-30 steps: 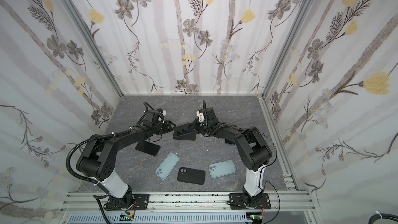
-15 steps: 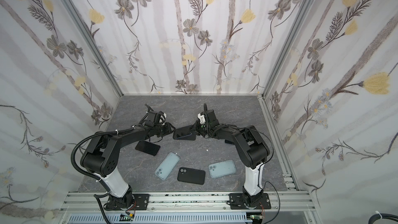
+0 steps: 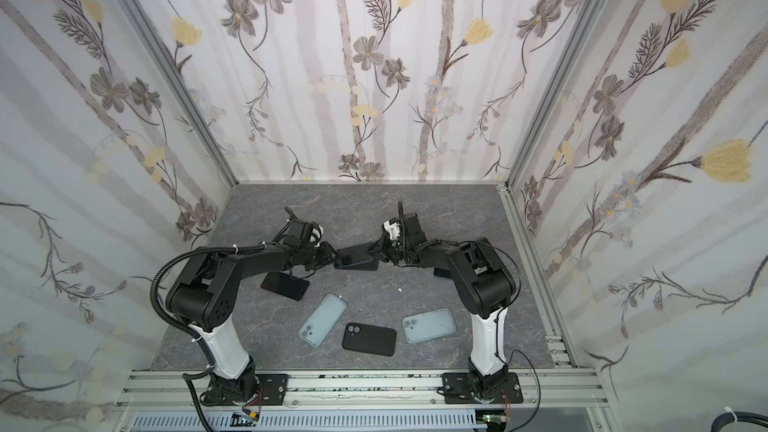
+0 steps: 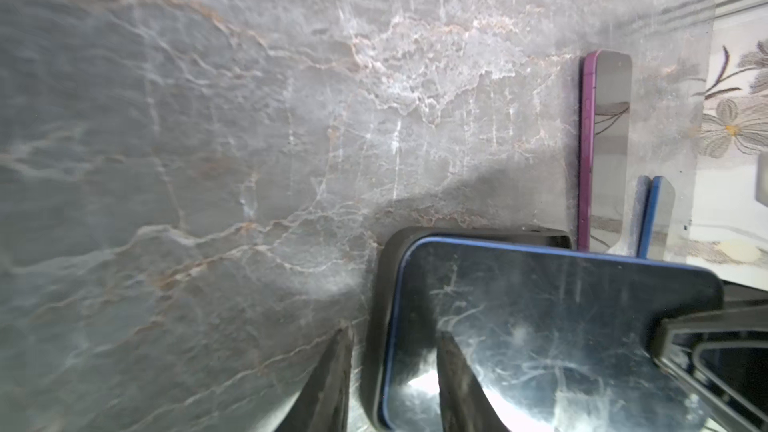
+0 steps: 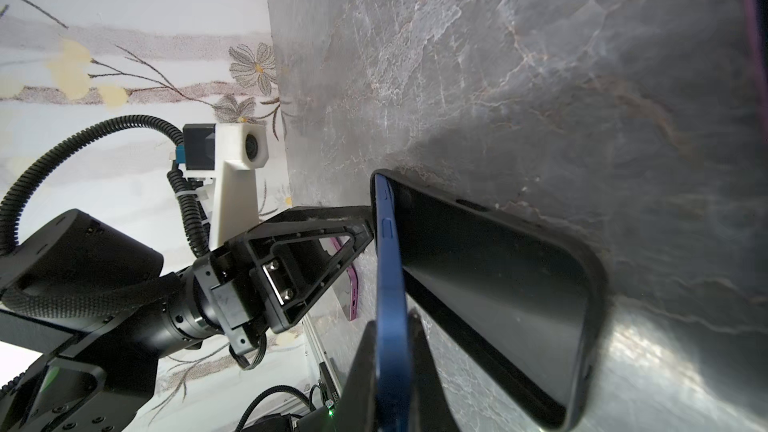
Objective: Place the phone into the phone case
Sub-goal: 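Press the blue-edged phone down into the black case held by the left gripper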
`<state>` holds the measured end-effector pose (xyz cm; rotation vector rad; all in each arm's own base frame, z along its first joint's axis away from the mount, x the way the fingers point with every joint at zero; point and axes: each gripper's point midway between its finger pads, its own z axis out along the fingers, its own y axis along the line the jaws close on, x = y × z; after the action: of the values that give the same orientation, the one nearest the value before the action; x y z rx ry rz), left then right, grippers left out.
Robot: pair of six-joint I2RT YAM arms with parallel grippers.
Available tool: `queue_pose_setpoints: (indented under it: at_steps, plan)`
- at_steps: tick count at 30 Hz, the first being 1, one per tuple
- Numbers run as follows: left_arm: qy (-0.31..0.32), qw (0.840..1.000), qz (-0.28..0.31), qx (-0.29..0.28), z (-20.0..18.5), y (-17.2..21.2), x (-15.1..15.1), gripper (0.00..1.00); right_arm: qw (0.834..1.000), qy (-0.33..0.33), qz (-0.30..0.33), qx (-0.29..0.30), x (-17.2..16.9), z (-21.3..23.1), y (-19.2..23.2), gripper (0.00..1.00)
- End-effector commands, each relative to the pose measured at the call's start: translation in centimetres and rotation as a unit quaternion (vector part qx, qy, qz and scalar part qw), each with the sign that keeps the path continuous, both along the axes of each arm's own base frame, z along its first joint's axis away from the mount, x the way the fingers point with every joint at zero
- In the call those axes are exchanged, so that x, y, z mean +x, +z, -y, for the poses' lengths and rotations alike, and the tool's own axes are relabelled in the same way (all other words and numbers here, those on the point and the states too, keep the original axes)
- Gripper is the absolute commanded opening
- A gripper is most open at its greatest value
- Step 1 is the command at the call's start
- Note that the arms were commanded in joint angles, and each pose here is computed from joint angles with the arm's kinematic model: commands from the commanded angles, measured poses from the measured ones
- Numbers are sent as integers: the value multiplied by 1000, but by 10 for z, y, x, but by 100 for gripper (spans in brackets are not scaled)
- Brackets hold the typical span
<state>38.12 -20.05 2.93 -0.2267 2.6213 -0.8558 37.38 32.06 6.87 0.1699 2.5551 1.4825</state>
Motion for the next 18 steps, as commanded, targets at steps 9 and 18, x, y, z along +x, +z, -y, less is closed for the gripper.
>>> queue_pose_setpoints:
  at_steps: [9,18]
  plan:
    - [-21,999,1,-37,20,4,-1,36,999,-11,-33,-26,0,3,-30,0]
    - [-22,1000,14,11,14,6,1,36,997,-15,-38,-73,3,12,-50,0]
